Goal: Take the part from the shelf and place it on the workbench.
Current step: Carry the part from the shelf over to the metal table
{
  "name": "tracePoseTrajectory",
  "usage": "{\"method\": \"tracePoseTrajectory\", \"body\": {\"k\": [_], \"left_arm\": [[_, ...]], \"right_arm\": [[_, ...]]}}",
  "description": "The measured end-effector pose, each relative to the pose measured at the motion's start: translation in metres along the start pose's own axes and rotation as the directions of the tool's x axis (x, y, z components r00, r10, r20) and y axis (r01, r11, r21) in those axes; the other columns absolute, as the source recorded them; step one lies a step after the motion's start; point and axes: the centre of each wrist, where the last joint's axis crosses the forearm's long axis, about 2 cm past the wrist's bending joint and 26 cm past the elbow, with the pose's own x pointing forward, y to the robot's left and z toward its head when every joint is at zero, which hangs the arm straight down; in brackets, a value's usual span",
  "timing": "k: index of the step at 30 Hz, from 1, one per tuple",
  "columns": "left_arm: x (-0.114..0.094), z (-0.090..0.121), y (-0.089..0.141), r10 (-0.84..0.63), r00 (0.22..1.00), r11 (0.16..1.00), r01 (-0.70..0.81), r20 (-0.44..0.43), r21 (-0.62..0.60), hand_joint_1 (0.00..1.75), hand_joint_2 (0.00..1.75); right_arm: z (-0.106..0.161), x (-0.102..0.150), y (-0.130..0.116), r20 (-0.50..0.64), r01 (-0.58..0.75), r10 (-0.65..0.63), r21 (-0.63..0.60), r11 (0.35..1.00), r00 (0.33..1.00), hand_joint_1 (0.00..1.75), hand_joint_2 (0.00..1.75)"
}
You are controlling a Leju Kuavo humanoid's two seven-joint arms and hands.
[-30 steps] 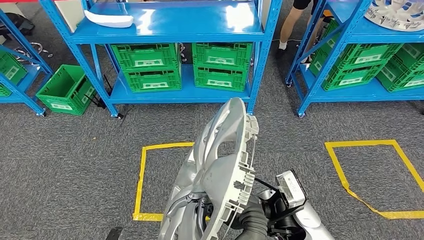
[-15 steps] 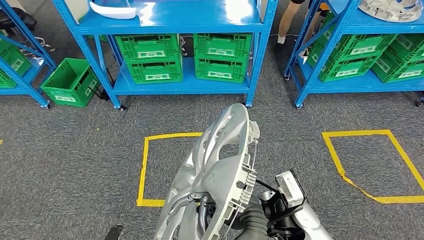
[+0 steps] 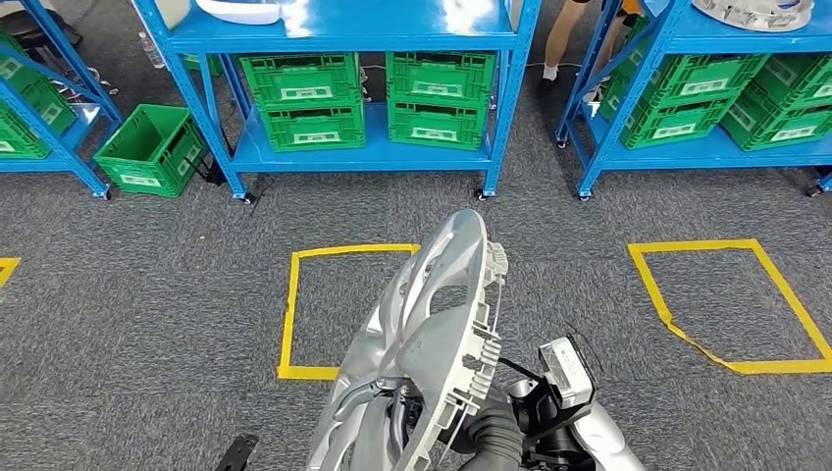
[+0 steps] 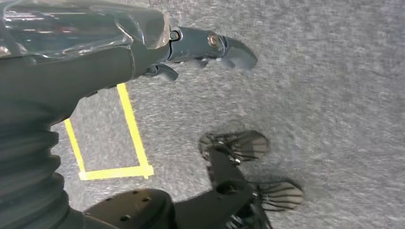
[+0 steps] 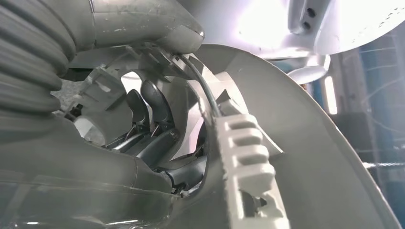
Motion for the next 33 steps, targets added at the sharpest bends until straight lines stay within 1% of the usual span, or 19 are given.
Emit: {"method": "tracePoseTrajectory", "body": {"k": [8,13,20,33], "left_arm": [[0.001,0.000,-0.006,0.044,0.999,0.999,-0.044,0.005,-0.004,0.00,1.75],[-0.001,0.000,-0.011,0.060,0.998,0.998,-0.060,0.018,-0.007,0.00,1.75],[-0.018,0.002,-0.007,0.084,0.996,0.996,-0.084,0.008,0.019,0.00,1.75],[-0.021,0.002,0.004,0.092,0.996,0.995,-0.092,0.017,0.042,0.00,1.75]], "right_arm": [[0.002,0.000,0.000,-0.022,-0.002,0.002,0.006,1.000,1.000,1.75,1.75],[-0.001,0.004,-0.002,-0.022,-0.010,0.011,0.023,1.000,1.000,1.75,1.75],[-0.004,0.004,-0.003,-0.015,-0.005,0.006,0.031,1.000,1.000,1.75,1.75],[-0.011,0.005,-0.005,0.006,-0.008,0.008,0.043,0.999,1.000,1.75,1.75]]}}
